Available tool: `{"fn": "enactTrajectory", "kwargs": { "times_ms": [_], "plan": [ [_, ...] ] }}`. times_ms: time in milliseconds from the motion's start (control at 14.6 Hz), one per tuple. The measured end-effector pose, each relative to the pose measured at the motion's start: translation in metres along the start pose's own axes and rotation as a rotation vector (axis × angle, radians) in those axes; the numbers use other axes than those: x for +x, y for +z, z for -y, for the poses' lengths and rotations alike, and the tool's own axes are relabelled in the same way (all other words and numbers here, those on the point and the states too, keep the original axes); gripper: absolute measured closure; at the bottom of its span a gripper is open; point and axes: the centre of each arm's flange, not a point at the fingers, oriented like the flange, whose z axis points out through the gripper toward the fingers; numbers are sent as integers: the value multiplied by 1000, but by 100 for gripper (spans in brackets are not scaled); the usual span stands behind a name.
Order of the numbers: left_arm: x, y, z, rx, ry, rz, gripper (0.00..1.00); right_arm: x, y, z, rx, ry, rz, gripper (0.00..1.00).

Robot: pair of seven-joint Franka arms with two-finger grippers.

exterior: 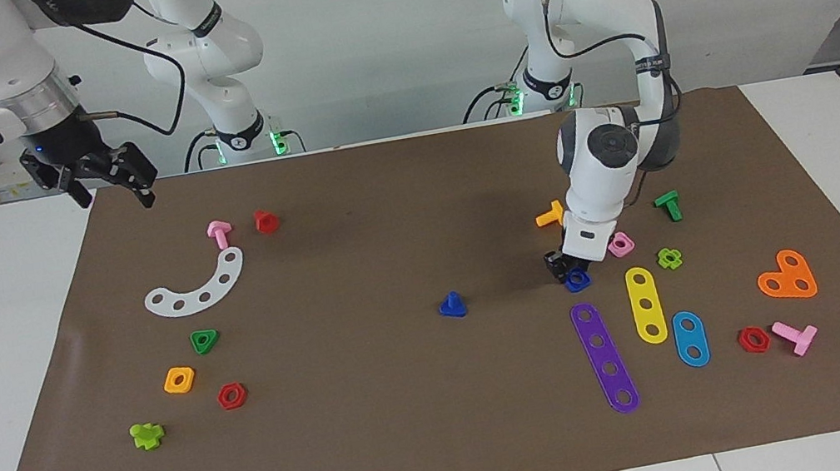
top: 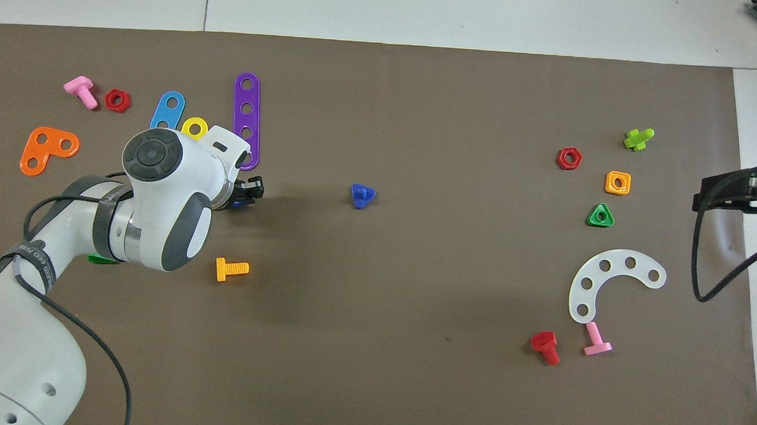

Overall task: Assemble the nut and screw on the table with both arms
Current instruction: 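Grasp the blue square nut with the left gripper and lift it, then carry the blue nut with the left gripper above the blue bolt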

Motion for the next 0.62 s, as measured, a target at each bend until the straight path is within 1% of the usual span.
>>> {"fn": "enactTrajectory", "kwargs": {
  "times_ms": [69, 411, 617],
  "plan": [
    [0, 0, 0, -1, 0, -1, 53, 0, 0, 0, 0, 0, 0, 0],
    [1, -1, 0, -4, 1, -7, 53, 0, 0, 0, 0, 0, 1, 0],
    [3, -5, -3, -13, 3, -21, 53, 0, 0, 2, 0, -4, 1, 0]
  ]
}}
